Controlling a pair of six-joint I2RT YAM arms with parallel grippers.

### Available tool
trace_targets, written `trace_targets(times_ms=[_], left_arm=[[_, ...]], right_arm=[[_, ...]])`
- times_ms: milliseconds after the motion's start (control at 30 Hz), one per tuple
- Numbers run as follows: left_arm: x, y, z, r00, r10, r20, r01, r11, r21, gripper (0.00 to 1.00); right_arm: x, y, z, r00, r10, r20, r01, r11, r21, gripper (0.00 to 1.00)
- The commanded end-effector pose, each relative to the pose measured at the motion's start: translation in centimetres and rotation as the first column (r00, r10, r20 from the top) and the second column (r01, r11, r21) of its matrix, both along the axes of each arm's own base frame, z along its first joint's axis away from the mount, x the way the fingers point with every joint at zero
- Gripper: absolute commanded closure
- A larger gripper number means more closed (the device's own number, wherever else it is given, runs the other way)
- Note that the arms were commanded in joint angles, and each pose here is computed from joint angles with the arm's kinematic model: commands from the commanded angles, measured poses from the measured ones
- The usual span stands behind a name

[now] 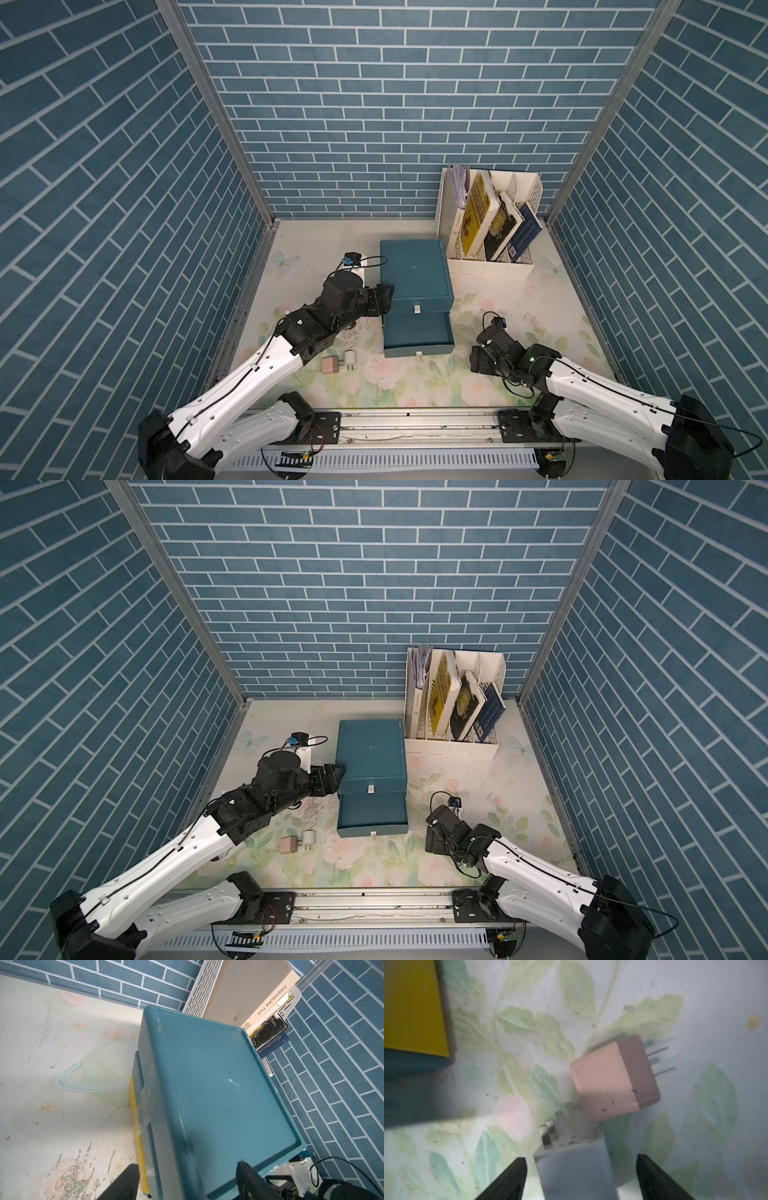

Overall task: Place the plugs into the drawer by color
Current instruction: Pick up the plug from the center of the board.

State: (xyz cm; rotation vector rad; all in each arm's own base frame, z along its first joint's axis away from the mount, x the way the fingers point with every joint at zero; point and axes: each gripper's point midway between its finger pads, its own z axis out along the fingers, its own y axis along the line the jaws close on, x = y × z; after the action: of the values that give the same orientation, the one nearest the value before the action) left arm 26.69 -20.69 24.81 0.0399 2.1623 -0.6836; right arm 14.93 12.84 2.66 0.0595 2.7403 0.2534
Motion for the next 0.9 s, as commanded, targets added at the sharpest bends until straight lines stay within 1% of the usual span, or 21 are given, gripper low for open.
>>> trace_targets(times_ms=[0,200,333,467,533,700,767,867], left_arm=[[0.1,-0.2,-0.2,1.000,-0.003,0.001,0.003,1.000,-0.009,0.21],[0.0,0.3,-1.4,1.000,0.012,-0.015,-0.012,1.000,0.010,0.22],[0.0,0.3,-2.0,1.000,0.013,-0.021,-0.012,1.000,0.021,0.23],[0.0,0.4,-2.1,1.000,0.011,-0.025,-0.010,1.000,0.028,0.23],[0.0,0.4,-2.1,1.000,0.013,-0.021,-0.012,0.999,0.032,0.23],[-0.1,0.5,-2.0,1.000,0.012,-0.021,-0.012,1.000,0.026,0.23],[-0.1,0.6,-2.1,1.000,0.017,-0.021,-0.016,0.999,0.033,0.23],[0.0,0.5,-2.1,1.000,0.016,-0.022,-0.015,0.999,0.031,0.23]], right_arm=[[-0.2,1.1,0.2,1.000,-0.001,-0.008,0.001,0.999,0.037,0.13],[-0.5,1.2,-0.6,0.999,0.020,-0.031,-0.021,0.999,-0.038,0.13],[-0.4,1.0,-1.2,0.999,0.016,-0.033,-0.018,0.997,-0.071,0.21],[-0.2,1.0,-1.2,0.999,0.009,-0.033,-0.012,0.996,-0.087,0.25],[0.0,0.7,-1.2,1.000,0.003,-0.024,-0.005,0.994,-0.106,0.31],[0.0,1.1,-0.7,1.000,0.009,-0.027,-0.012,0.994,-0.107,0.47],[0.0,1.0,-0.2,1.000,0.012,-0.015,-0.014,0.993,-0.116,0.55],[0.2,1.2,1.3,1.000,0.011,0.016,-0.009,0.993,-0.116,0.69]])
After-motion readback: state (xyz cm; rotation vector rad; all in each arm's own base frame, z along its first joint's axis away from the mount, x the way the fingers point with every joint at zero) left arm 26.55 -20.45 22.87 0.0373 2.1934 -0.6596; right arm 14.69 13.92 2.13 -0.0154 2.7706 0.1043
